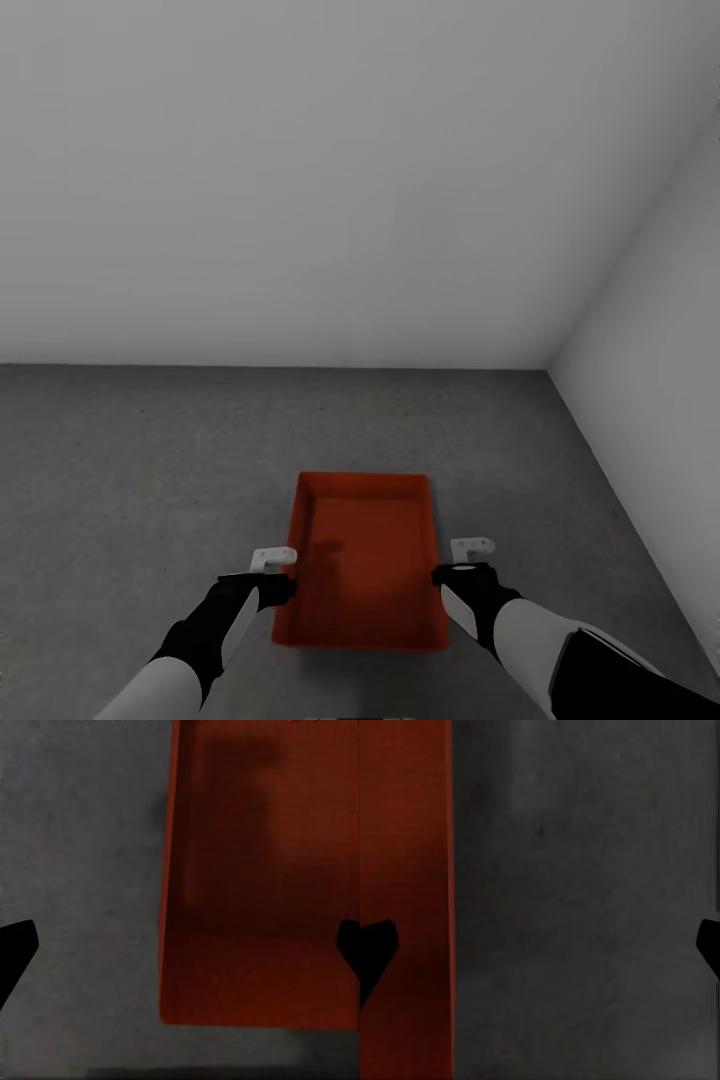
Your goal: Move the two storage containers from the living room to the garage. In the garage, place one container on the floor and stack the other container on top of it (either order is fine).
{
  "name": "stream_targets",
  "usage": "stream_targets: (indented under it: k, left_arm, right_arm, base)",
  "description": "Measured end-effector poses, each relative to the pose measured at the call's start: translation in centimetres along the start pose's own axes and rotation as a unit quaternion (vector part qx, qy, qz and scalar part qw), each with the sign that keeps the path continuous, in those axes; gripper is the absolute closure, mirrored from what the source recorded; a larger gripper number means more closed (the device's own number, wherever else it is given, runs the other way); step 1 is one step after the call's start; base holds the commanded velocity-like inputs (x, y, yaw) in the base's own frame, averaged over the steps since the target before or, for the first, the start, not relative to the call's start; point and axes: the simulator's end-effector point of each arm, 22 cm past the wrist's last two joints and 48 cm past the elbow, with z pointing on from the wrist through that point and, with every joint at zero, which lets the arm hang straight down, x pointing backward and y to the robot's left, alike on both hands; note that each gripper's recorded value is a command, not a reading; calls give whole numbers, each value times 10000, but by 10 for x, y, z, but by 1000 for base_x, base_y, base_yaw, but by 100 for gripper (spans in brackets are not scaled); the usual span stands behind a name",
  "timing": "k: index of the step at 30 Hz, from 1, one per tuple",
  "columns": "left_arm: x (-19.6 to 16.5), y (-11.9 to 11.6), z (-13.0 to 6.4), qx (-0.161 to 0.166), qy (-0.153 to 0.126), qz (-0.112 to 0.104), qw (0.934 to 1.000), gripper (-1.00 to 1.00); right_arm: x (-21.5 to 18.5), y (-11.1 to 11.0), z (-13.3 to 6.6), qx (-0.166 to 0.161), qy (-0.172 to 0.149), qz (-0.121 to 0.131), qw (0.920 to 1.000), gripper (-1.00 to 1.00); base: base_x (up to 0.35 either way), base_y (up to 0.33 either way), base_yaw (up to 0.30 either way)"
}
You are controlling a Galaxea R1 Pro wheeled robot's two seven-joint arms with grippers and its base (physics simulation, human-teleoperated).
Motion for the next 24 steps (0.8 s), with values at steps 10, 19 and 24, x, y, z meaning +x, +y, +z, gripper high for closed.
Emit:
stream_targets:
  k: [10, 19, 24]
  left_arm:
    - [-8, -1, -19, -8, 1, 5, 10000, -100]
    - [-16, -4, -36, 0, 2, 2, 10000, -100]
    - [-20, -6, -45, 14, -2, 0, 10000, -100]
  right_arm:
    - [-10, -8, -17, 41, -11, 14, 10000, -100]
    - [-18, -16, -33, 121, -8, 16, 9999, -100]
    - [-22, -19, -42, 133, -7, 23, 9999, -100]
  base:
    - [0, 0, 0]
    - [0, 0, 0]
    - [0, 0, 0]
